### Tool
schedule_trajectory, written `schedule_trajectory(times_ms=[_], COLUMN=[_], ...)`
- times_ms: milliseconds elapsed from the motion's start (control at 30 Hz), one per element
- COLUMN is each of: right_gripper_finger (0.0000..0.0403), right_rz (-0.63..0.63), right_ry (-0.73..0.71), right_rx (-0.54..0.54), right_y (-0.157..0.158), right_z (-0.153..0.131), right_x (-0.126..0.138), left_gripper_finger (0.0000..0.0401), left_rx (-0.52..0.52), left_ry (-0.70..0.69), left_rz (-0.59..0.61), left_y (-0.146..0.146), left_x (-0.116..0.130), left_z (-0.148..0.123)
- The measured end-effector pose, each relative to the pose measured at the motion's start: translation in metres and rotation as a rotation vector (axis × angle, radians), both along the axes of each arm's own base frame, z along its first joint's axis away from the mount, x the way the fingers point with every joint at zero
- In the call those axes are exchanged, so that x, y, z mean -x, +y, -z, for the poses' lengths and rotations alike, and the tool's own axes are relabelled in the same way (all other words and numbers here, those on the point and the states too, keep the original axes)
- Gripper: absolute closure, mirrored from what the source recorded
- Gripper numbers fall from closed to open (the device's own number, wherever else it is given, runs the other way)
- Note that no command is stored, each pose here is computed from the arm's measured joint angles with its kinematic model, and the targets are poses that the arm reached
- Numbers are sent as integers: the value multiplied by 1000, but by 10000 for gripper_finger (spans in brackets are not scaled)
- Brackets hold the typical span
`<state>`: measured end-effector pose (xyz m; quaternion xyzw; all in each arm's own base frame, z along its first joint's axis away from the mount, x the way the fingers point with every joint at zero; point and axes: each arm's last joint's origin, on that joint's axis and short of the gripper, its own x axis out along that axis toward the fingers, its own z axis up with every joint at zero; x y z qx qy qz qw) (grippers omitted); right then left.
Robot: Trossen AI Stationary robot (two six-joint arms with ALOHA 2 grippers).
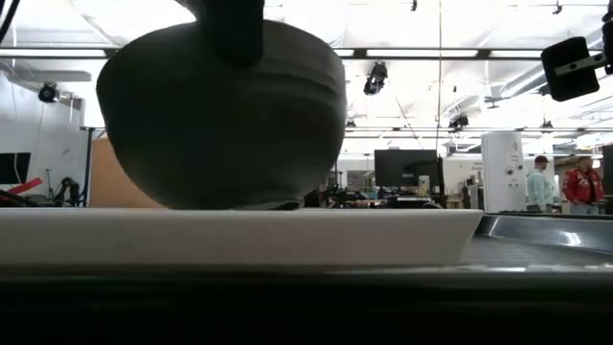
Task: Set up tray
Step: Stack the black bowl on top of the white plate on the black tray
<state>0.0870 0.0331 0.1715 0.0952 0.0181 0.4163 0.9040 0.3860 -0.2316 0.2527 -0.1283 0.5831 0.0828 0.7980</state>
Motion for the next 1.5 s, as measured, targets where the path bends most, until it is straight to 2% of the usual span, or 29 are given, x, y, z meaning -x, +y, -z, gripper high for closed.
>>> schedule_trajectory(times_ms=[300,533,867,1200,1500], right_gripper_finger=[323,325,334,323,325], right_rz=[0,0,0,0,0], right_ry=[0,0,-1,0,0], right_rx=[0,0,0,0,0], right_y=[0,0,0,0,0], right_z=[0,0,0,0,0], right_x=[0,0,0,0,0], left_gripper_finger=[401,401,398,359,316], left_rx=[17,67,84,111,116], left_ry=[48,19,8,-4,41], left_rz=[-8,-9,-7,-3,4], left_y=[-3,-7,-9,-11,-10], left_x=[4,1,0,-2,1], left_z=[19,22,24,25,33])
